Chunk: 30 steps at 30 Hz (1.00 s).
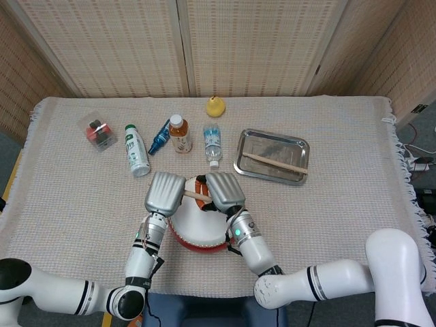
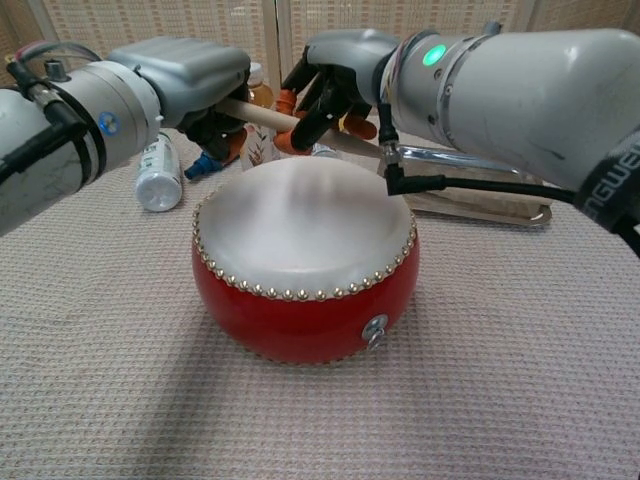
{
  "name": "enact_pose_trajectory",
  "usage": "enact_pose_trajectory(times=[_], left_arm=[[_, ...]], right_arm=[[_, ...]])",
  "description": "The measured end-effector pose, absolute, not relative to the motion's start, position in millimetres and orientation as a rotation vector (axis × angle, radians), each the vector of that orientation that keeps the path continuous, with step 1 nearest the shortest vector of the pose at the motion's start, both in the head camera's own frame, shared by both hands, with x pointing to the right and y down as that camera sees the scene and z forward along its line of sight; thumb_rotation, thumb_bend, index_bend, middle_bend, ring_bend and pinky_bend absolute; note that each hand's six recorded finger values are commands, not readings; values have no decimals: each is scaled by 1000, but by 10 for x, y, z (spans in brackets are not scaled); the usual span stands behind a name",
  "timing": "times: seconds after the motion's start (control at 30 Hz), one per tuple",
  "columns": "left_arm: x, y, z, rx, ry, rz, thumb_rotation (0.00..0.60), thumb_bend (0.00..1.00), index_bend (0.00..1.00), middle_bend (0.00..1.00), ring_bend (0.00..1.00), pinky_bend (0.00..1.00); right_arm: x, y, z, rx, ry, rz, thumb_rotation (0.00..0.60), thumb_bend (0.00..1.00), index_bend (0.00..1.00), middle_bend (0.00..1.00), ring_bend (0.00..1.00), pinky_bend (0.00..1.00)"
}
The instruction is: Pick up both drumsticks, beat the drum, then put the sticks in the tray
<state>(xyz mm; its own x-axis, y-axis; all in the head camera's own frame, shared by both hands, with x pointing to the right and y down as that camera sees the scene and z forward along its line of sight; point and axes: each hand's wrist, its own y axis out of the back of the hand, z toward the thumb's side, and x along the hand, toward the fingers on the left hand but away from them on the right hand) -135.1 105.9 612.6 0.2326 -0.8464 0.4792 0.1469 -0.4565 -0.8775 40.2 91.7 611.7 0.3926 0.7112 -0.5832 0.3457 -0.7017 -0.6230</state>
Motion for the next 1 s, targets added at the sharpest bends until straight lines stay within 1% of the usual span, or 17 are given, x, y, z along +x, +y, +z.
enact_pose_trajectory(times=[0.23,0.4,0.53,0.67,0.77,0.83,0.93,1.0], left_arm=[[-1367,1060,6114,-1589,673,-1378,600,492,468,716,696,1000],[-1369,1058,6106,-1586,674,-1375,600,471,414,676,670,1000],[-1369,1064,6100,-1588,674,-1371,600,461,355,609,612,999],[-1373,1061,6103,-1590,672,-1373,600,443,287,538,553,949],[-1373,1058,6105,-1593,671,-1373,600,427,224,480,499,881],[-1375,1060,6106,-1596,670,-1374,600,412,173,430,450,804],[-1374,1061,6110,-1606,671,-1374,600,383,110,351,357,654],[-1376,1062,6114,-1614,670,-1377,600,362,65,279,258,509]], right_arm=[[409,919,6120,-2263,-938,1209,600,696,873,714,775,967],[411,911,6112,-2280,-972,1175,600,722,926,748,809,997],[422,905,6117,-2305,-1007,1141,600,745,960,766,826,1000],[450,901,6136,-2327,-1029,1110,600,751,979,771,828,1000],[476,908,6170,-2345,-1034,1102,600,752,986,773,831,1000],[497,911,6193,-2353,-1035,1100,600,753,990,775,833,1000],[524,907,6218,-2360,-1040,1097,600,753,994,779,835,1000],[539,902,6229,-2363,-1044,1092,600,754,997,780,836,1000]])
